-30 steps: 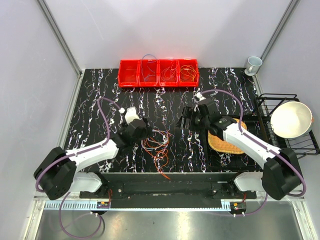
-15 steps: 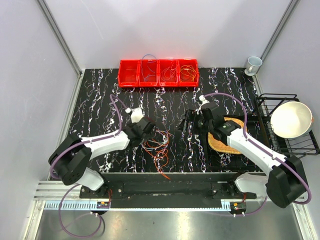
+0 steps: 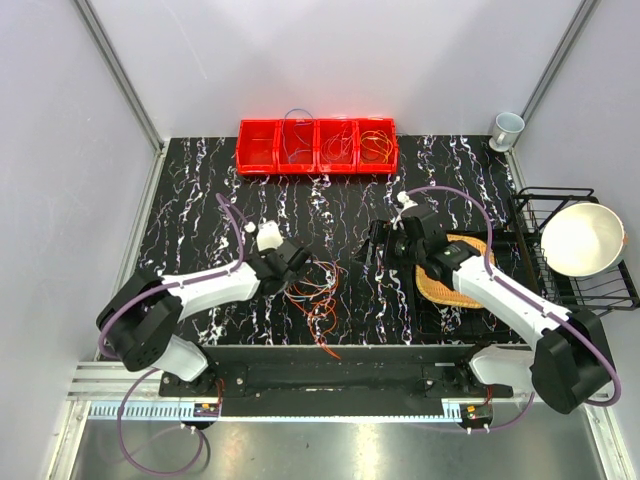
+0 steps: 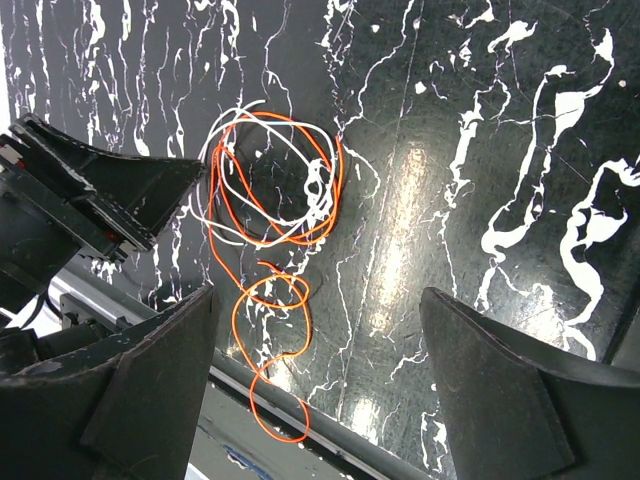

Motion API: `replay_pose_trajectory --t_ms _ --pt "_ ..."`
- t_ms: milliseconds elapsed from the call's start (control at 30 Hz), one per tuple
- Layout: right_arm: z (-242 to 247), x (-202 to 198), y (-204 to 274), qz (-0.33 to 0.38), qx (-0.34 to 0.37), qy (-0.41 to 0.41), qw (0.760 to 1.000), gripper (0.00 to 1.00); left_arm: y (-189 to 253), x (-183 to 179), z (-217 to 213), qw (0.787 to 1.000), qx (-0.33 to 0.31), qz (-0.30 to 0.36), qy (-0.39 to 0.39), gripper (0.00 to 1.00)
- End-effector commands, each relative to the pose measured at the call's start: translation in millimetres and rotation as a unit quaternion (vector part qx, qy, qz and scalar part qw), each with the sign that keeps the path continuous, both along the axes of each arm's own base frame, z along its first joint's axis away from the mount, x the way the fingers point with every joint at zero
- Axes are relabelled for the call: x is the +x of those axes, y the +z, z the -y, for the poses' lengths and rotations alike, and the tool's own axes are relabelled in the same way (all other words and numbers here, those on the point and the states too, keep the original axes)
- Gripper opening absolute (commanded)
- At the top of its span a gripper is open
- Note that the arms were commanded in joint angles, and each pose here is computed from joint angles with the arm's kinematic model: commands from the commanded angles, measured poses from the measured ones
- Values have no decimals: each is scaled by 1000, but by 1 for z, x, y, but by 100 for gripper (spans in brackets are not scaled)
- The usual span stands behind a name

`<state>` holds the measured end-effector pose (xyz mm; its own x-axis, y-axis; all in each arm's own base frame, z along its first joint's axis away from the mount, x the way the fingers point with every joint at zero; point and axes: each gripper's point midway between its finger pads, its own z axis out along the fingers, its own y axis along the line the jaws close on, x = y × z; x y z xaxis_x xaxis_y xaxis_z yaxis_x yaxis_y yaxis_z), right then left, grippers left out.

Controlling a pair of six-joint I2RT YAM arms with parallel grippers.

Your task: Untangle the cables

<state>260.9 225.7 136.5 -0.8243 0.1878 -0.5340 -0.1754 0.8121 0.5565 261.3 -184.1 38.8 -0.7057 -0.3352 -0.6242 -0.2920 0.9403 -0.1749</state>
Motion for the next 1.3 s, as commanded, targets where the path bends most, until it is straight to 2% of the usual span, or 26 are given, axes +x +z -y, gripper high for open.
replay_pose_trajectory --t_ms 0,233,700,933,1067,1100,1267 --pt "-3 6 5 18 0 7 1000 87 5 6 -4 1000 17 9 24 55" --pt "-5 10 -2 11 -8 11 1000 87 -4 5 -13 999 26 5 41 52" --pt "-6 13 -10 3 -19 15 1000 87 -27 10 -20 998 37 -20 49 39" --pt "-7 14 -13 0 -21 16 1000 87 -29 13 -17 998 46 -32 38 26" --pt "-7 13 -13 -1 -19 15 1000 87 -31 15 -12 998 51 -38 27 10" --pt "-7 13 -14 -3 -20 15 1000 87 -30 16 -12 998 53 -38 24 0" --pt "-7 11 -17 -9 -17 15 1000 87 -19 22 -1 999 37 -23 -3 0"
